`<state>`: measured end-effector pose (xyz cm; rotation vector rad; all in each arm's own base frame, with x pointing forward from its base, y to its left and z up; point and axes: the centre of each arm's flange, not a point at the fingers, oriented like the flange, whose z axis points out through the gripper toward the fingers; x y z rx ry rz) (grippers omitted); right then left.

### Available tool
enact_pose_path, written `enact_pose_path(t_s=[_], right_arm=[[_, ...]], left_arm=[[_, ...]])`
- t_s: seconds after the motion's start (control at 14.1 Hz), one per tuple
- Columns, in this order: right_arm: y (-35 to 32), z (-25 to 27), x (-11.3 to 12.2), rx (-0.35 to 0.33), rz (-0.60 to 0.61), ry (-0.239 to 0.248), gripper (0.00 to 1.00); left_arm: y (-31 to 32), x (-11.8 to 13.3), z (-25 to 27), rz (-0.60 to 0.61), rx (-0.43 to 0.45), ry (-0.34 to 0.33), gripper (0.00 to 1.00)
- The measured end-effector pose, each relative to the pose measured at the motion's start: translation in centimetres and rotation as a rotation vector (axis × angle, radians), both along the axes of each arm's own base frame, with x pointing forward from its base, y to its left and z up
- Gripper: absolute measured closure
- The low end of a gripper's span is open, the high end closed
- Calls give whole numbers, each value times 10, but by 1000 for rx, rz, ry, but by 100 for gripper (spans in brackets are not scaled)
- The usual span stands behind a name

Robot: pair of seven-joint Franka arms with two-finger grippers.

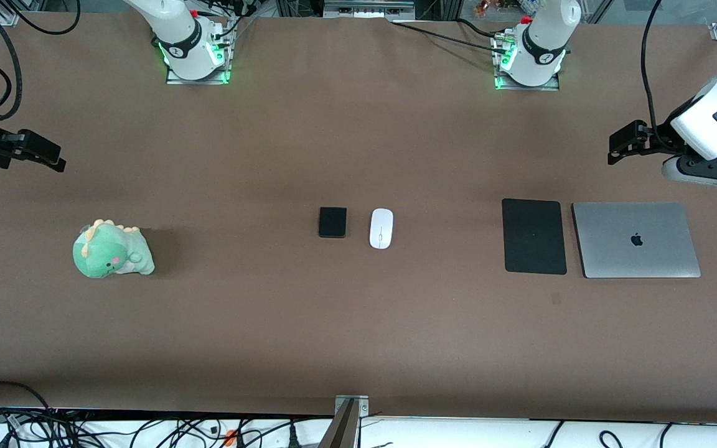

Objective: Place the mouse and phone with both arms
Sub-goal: 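Move the left gripper toward the white mouse, then lower the left gripper and grasp the white mouse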

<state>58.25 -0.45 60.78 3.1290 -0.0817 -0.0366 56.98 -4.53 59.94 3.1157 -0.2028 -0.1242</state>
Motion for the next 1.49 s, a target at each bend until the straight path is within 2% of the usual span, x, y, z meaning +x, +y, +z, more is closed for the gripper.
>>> enact_pose_path(t_s=[0.36, 1.07, 1.21, 1.49], right_arm=[[0, 0, 0, 0, 0, -1, 0], [1, 1, 1, 0, 2, -7, 0], [2, 1, 1, 0, 3, -9, 0], [2, 1, 1, 0, 4, -10, 0]], left_arm=[[-37, 2, -14, -65, -2, 26, 0], [-153, 6, -103, -256, 5, 169, 0], [-185, 12, -135, -260, -1, 158, 0], [-261, 16, -202, -170, -16, 92, 0]])
